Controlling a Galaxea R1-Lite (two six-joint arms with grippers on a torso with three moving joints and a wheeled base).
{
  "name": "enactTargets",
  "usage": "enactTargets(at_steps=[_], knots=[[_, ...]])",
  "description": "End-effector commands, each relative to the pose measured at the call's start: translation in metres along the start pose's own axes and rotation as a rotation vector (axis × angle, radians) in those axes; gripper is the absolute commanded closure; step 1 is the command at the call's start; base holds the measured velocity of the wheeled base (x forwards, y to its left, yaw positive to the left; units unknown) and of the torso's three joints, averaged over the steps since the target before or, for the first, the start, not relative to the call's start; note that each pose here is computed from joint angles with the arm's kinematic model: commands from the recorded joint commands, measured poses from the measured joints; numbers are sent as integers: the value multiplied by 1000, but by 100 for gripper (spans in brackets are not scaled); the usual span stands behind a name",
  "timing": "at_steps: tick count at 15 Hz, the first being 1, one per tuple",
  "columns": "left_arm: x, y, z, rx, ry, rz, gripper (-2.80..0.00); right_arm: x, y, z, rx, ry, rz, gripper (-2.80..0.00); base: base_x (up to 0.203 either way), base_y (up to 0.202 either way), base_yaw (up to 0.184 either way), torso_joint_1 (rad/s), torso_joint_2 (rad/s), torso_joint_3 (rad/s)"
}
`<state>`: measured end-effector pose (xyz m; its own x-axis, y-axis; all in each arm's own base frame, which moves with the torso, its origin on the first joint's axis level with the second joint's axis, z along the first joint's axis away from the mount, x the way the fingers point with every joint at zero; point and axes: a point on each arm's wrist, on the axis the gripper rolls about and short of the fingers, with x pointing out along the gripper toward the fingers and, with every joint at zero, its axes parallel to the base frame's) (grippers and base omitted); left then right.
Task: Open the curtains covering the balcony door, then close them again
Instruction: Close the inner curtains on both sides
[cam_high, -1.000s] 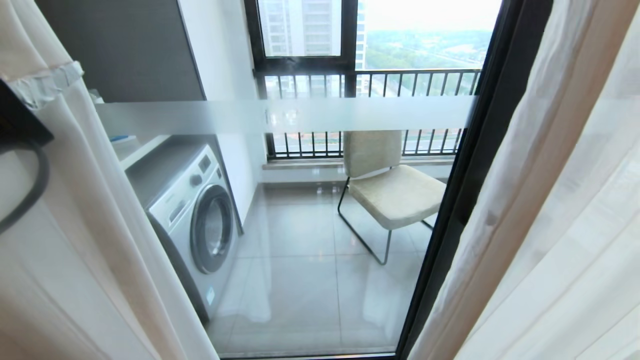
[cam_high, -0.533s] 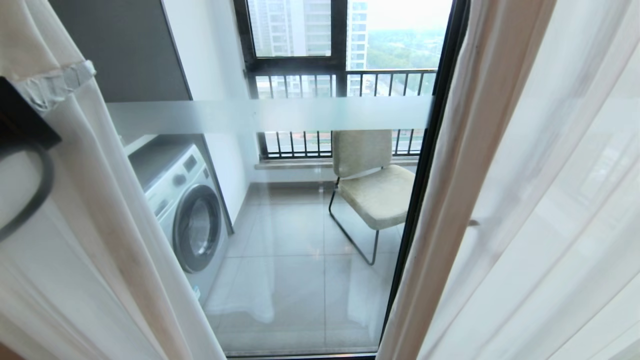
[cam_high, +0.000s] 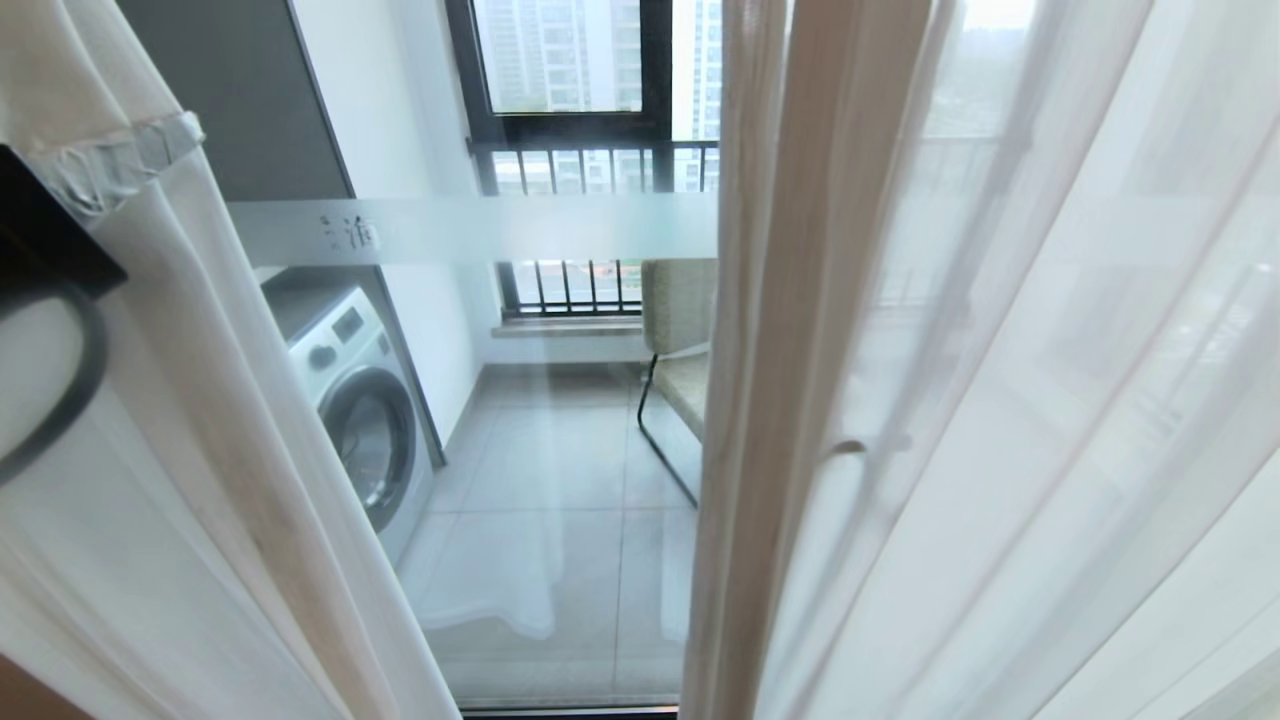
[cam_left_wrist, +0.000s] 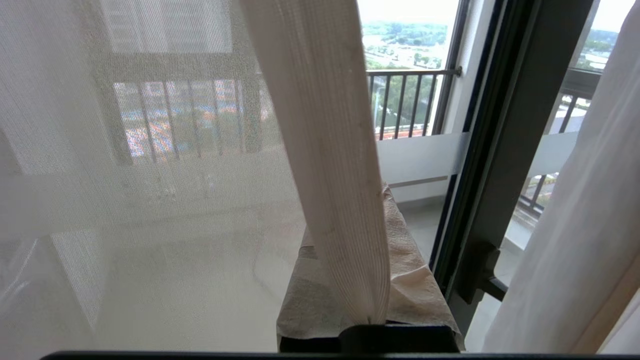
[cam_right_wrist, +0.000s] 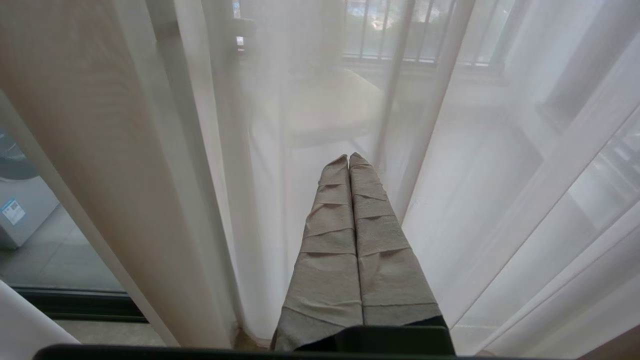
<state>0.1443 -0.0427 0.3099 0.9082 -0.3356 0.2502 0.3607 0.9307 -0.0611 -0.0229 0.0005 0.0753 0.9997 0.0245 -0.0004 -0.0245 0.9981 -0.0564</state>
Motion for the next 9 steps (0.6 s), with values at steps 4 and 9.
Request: enactTargets(at_steps=[4, 9], knots=[[0, -1, 1, -1, -6, -5, 0, 0, 0, 0, 0, 1, 2, 0, 0, -191, 3, 1, 0, 1], [0, -1, 2, -1, -13, -4, 0, 0, 0, 0, 0, 1, 1, 0, 0, -193, 2, 4, 4, 1]])
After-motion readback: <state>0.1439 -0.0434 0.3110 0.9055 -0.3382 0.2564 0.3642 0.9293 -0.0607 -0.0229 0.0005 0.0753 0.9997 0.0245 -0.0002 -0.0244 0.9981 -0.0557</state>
